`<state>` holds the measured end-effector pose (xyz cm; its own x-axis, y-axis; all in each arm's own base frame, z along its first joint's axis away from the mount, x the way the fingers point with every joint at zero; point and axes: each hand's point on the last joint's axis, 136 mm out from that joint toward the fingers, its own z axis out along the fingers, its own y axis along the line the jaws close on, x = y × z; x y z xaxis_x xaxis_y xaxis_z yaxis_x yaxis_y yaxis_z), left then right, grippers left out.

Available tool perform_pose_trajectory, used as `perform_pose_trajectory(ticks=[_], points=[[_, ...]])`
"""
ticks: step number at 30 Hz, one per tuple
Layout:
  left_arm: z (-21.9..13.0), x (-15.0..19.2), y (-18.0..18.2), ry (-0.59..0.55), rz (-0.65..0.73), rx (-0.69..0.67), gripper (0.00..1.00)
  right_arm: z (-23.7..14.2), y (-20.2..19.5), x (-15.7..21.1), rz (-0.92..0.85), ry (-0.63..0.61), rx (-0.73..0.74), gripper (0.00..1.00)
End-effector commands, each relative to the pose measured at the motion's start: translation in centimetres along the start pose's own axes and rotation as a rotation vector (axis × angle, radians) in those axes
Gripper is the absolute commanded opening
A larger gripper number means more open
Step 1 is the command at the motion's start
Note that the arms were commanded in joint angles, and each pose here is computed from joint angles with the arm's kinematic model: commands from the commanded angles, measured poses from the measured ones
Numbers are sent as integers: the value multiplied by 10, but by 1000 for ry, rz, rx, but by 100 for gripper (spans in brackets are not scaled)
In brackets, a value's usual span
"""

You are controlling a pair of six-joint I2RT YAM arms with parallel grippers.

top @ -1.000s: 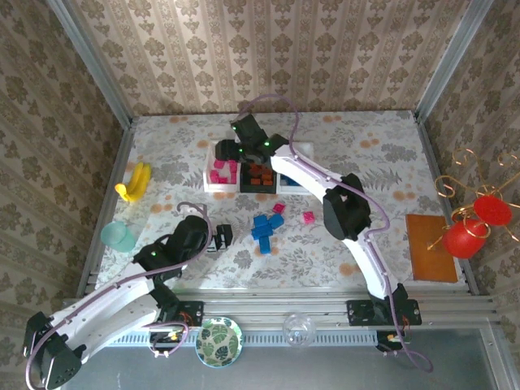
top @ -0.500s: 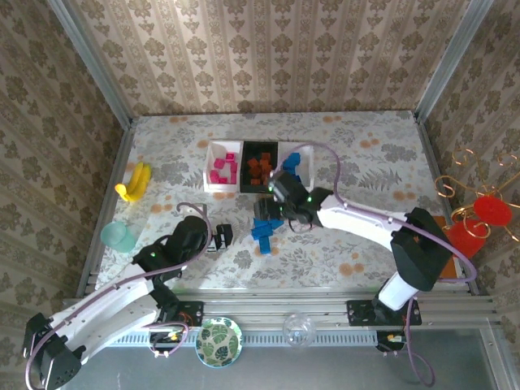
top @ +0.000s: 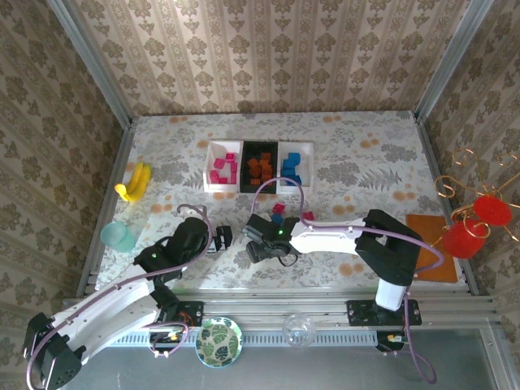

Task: Sort the legos into containers by color
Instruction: Pick up the lego from the bottom-center of the table.

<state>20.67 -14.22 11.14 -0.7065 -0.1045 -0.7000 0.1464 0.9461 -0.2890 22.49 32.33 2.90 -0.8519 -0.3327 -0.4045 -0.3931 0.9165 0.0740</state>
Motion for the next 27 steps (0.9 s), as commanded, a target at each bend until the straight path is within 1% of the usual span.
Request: perform_pose_trajectory(ticks=[1, 4, 7, 10, 14, 18, 21, 23, 24, 27], points=[[2, 0, -1, -2, 3, 13, 100, 3, -13, -4, 4, -4, 85, 66], [3, 2, -3, 6, 6, 20, 100, 9, -17, -1, 11, 13, 85, 59], [7, 2, -5, 11, 10, 24, 100, 13, -18, 1, 13, 20, 73, 48], [9, 1, -10, 20, 19, 35, 100, 9, -17, 4, 9, 8, 40, 38], [13, 0, -13, 28, 41, 39, 100, -9, -19, 9, 1, -24, -25, 29], [16, -1, -20, 30, 67, 70, 100, -41, -30, 2, 21, -90, -85, 23], [20, 0, -29, 41, 96, 112, 100, -70, -46, -20, 73, -163, -122, 20], [24, 2, -35, 62, 116, 132, 100, -82, -60, -43, 123, -206, -141, 20], [26, 3, -38, 73, 126, 142, 100, -95, -67, -59, 152, -249, -153, 20], [33, 5, -47, 111, 146, 158, 100, -95, -93, -98, 210, -289, -117, 21]])
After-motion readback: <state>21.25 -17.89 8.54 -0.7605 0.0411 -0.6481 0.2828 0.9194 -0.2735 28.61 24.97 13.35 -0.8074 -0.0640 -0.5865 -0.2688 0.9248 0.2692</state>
